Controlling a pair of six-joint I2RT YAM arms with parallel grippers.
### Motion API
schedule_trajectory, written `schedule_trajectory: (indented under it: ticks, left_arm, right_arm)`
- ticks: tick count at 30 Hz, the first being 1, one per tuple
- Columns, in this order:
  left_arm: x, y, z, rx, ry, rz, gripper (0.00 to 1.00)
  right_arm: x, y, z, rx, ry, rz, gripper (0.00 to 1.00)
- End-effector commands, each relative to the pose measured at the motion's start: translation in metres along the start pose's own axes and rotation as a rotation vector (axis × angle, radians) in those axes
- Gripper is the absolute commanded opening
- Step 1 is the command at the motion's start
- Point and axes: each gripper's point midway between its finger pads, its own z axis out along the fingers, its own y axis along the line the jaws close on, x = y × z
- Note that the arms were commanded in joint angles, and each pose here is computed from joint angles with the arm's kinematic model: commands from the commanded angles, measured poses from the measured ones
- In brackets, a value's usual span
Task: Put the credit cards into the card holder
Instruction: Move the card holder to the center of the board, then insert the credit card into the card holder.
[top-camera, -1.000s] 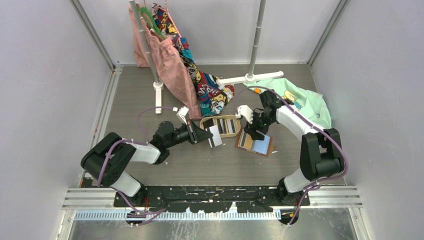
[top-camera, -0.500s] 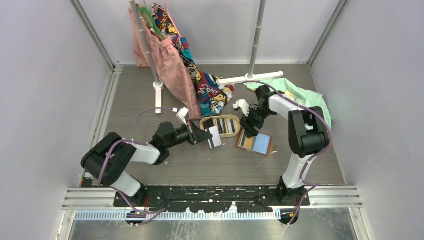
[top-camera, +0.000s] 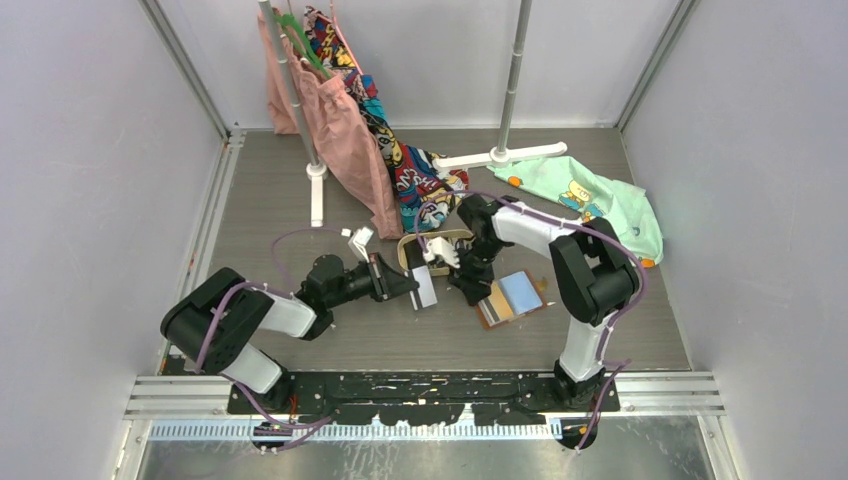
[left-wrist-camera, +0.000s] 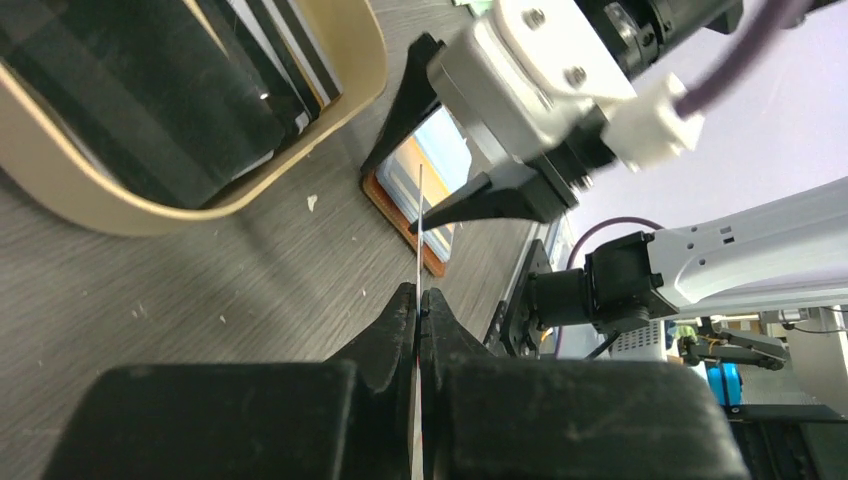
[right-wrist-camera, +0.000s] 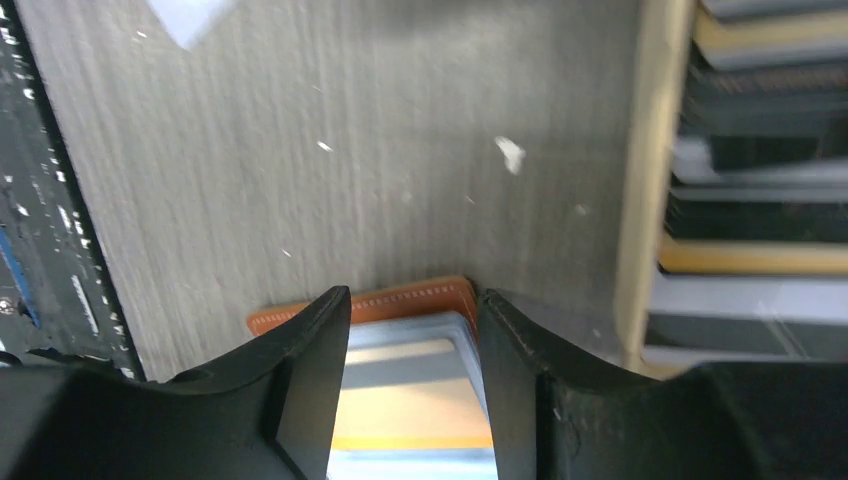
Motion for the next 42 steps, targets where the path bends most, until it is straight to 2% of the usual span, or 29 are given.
schedule_trajectory:
  ticks: [1,6,9,13,17,20,25,30,37,42]
  left_arm:
    - [-0.008,-0.023,-0.005,0.070,-0.054,0.024,0.00]
    - [0.015,-0.043,0.007,0.088,-0.031,-0.004,0.00]
    - [0.026,-0.053,0.019,0.082,-0.037,-0.051,0.00]
    - [0.031,-0.063,0.038,0.076,-0.073,-0.135,0.00]
    - [0.039,-0.065,0.065,0.046,-0.091,-0.215,0.00]
    - [0.047,-0.058,0.082,0.007,-0.109,-0.264,0.00]
    - [0.052,-0.048,0.098,-0.056,-0.160,-0.281,0.00]
    - [0.061,-0.039,0.106,-0.129,-0.159,-0.286,0.00]
    - [0.070,-0.038,0.111,-0.153,-0.146,-0.304,0.00]
    - [0.075,-0.032,0.109,-0.169,-0.143,-0.312,0.00]
  right_arm:
    - [-0.022,0.014,-0.012,0.015,-0.044,-0.048,0.56]
    - [-0.030,0.013,-0.052,0.111,-0.116,-0.066,0.60]
    - [-0.014,0.007,-0.082,0.208,-0.146,-0.063,0.63]
    - [0.040,-0.012,-0.104,0.364,-0.047,-0.015,0.66]
    - [0.087,-0.023,-0.118,0.417,0.007,0.078,0.64]
    - [0.113,-0.034,-0.114,0.456,0.096,0.057,0.63]
    - [0.138,-0.049,-0.100,0.428,0.206,0.016,0.60]
    - [0.149,-0.042,-0.080,0.312,0.247,-0.109,0.59]
    - [0.139,-0.014,-0.052,0.152,0.172,-0.219,0.51]
    - [0.118,0.008,-0.031,0.093,0.147,-0.276,0.50]
